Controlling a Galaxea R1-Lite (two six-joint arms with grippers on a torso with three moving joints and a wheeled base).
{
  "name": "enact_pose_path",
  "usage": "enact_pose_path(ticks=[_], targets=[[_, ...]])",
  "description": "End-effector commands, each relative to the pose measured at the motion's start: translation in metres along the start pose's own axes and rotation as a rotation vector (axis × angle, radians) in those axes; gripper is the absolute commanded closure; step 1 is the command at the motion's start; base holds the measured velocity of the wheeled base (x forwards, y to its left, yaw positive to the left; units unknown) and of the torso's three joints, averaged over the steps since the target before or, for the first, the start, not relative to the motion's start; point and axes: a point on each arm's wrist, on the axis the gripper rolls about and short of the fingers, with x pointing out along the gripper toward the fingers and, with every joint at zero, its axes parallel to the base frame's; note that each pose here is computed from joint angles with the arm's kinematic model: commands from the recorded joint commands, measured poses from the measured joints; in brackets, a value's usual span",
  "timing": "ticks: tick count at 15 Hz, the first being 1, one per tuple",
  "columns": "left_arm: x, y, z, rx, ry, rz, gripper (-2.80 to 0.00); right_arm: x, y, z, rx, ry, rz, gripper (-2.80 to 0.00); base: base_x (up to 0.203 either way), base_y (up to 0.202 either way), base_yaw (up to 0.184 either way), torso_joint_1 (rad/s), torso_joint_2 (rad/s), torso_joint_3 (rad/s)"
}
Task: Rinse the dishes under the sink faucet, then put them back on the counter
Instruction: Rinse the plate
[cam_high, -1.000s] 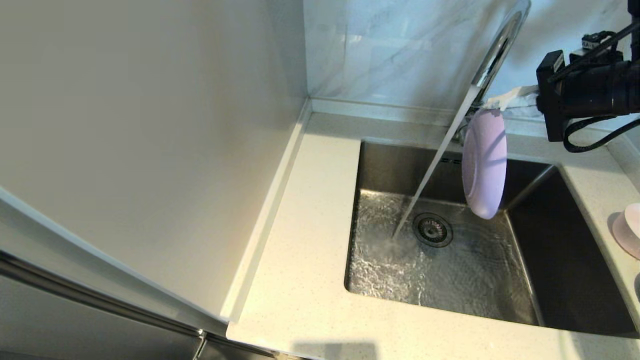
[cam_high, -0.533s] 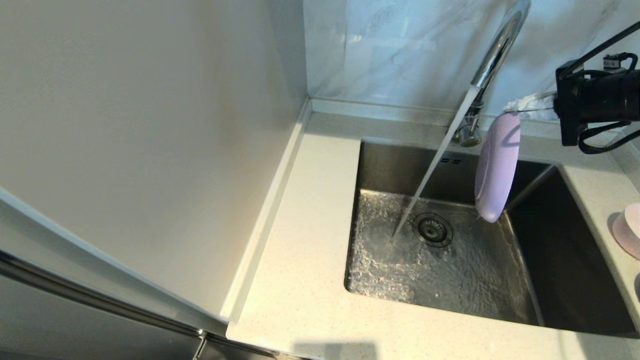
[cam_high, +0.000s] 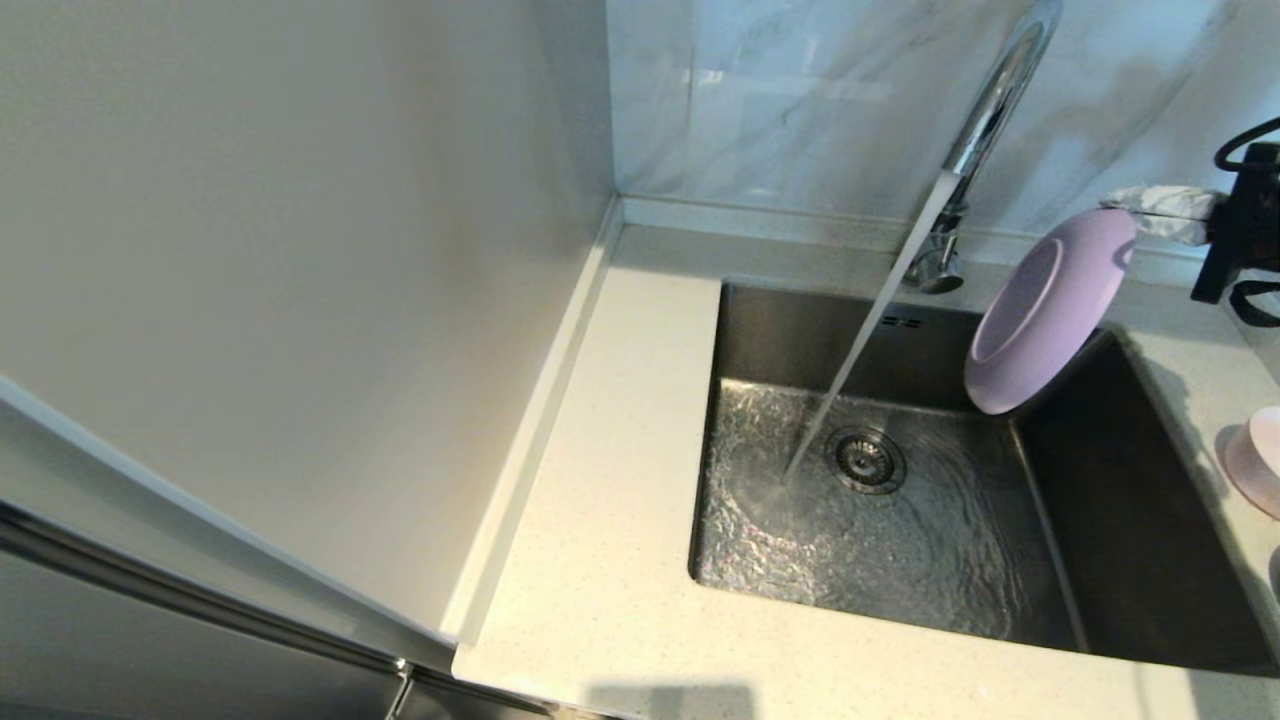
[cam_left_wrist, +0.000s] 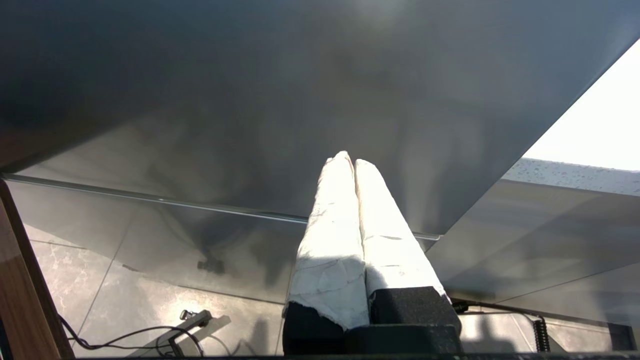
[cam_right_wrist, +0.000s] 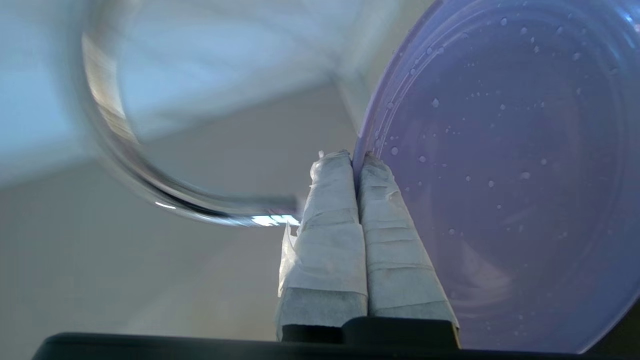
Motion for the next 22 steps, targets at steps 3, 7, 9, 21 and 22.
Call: enact_pose_path(ticks=[3, 7, 9, 21, 22], targets=[[0.0, 0.0, 0.0, 0.0, 0.0, 0.0, 0.0, -0.018, -0.002, 0.018, 0.103, -0.016, 0.244, 0.0, 0.0, 0.0, 0.0, 0.0, 0.0, 0.0], [0.0, 0.0, 0.0, 0.0, 0.0, 0.001, 0.0, -0.014, 0.009, 0.013, 0.192, 0.073, 0.367, 0.0, 0.0, 0.0, 0.0, 0.0, 0.0, 0.0], [0.0, 0.0, 0.0, 0.0, 0.0, 0.001, 0.0, -0.014, 0.006, 0.01, 0.207, 0.082, 0.355, 0.0, 0.0, 0.0, 0.0, 0.0, 0.0, 0.0], [0.0, 0.0, 0.0, 0.0, 0.0, 0.001, 0.0, 0.009, -0.026, -0.023, 0.307, 0.215, 0.311, 0.0, 0.0, 0.0, 0.0, 0.0, 0.0, 0.0], [0.0, 0.0, 0.0, 0.0, 0.0, 0.001, 0.0, 0.012, -0.029, -0.021, 0.313, 0.217, 0.306, 0.0, 0.0, 0.0, 0.0, 0.0, 0.0, 0.0]])
